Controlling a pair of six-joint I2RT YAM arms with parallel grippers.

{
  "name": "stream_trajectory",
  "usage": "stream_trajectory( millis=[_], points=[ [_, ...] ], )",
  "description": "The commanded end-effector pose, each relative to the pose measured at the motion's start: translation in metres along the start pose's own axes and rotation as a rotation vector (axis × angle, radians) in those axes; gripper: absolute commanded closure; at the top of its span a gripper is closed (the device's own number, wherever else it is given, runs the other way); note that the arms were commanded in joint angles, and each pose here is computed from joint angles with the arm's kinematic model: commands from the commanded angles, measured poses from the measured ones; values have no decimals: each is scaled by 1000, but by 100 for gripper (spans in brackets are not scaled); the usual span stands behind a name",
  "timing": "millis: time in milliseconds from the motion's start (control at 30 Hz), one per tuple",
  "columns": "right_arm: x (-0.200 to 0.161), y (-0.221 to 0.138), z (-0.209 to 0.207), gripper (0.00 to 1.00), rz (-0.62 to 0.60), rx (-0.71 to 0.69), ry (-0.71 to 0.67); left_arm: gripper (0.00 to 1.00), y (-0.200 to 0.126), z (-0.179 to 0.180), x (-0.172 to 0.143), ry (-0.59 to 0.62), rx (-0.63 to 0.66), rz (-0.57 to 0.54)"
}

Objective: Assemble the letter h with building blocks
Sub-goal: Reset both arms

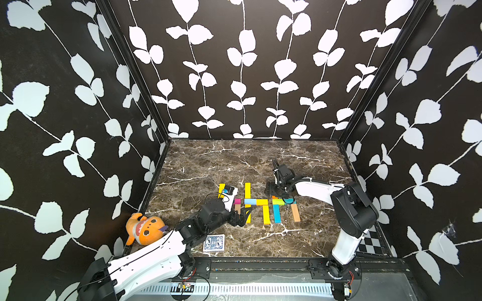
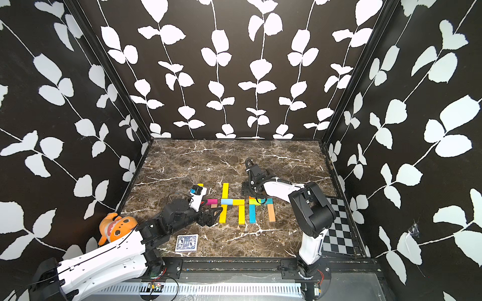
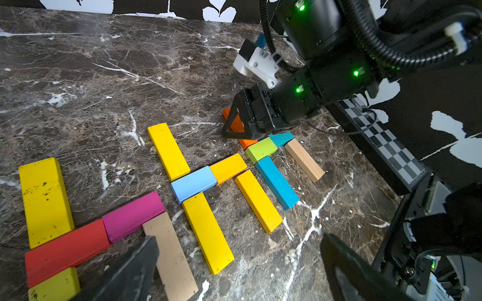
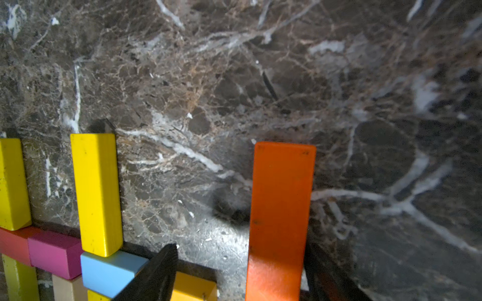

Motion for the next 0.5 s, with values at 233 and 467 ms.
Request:
stream_trajectory(
  millis=[233, 467],
  points=[
    [22, 12, 3, 22, -25, -93, -36, 1, -1, -1, 6, -4, -8, -25],
    [33, 24, 4, 22, -9, -109, -40, 1, -1, 0, 4, -5, -1, -20]
  ],
)
Point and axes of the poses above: each gripper's point midway between its finger pads, its own y axis out along the fingers, its own z axis along the line the jaws close on, x = y × z, the point moved 10 cm from there along -y, back along the fingers, and after that the axes turned 9 degrees about y, right-handed, at the moved point
